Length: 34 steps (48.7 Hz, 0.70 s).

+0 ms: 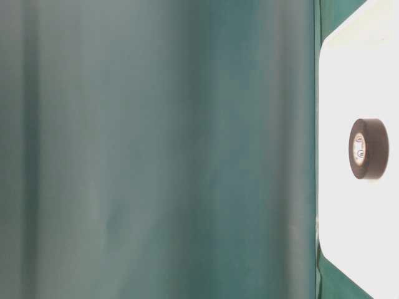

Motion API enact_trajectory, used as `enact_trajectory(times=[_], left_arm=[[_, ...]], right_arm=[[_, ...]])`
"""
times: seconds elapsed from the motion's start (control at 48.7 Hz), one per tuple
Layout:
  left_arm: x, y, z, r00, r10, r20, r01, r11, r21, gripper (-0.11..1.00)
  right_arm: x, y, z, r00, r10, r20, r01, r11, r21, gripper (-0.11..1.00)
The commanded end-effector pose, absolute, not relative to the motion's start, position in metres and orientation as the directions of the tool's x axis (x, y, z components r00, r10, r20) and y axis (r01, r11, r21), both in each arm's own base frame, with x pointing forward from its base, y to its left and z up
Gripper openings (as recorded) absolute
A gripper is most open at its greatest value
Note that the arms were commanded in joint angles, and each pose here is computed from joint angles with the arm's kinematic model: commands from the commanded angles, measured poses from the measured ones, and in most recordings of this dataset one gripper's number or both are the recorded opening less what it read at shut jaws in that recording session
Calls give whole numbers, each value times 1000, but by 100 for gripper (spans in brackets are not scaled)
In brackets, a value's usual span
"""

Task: Put the tape into the white case with the right arm.
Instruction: 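Withdraw the right gripper to the right side, then move the right gripper down over the teal tape roll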

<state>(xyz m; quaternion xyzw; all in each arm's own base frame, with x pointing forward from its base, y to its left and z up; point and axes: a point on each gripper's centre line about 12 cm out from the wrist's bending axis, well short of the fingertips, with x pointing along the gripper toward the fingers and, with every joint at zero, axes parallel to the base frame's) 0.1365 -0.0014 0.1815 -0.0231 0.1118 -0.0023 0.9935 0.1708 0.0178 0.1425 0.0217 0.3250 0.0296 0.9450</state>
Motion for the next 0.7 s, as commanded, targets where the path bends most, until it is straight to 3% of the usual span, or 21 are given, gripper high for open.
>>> enact_trajectory(times=[0.0,0.677], left_arm=[[138,-2,185,976,-11,-216,1,999,-48,0],[138,-2,185,976,-11,-216,1,999,-50,0]], right_arm=[[180,21,152,802,84,-592,-58,996,64,74],[281,77,150,706,192,-681,-209,976,58,74]])
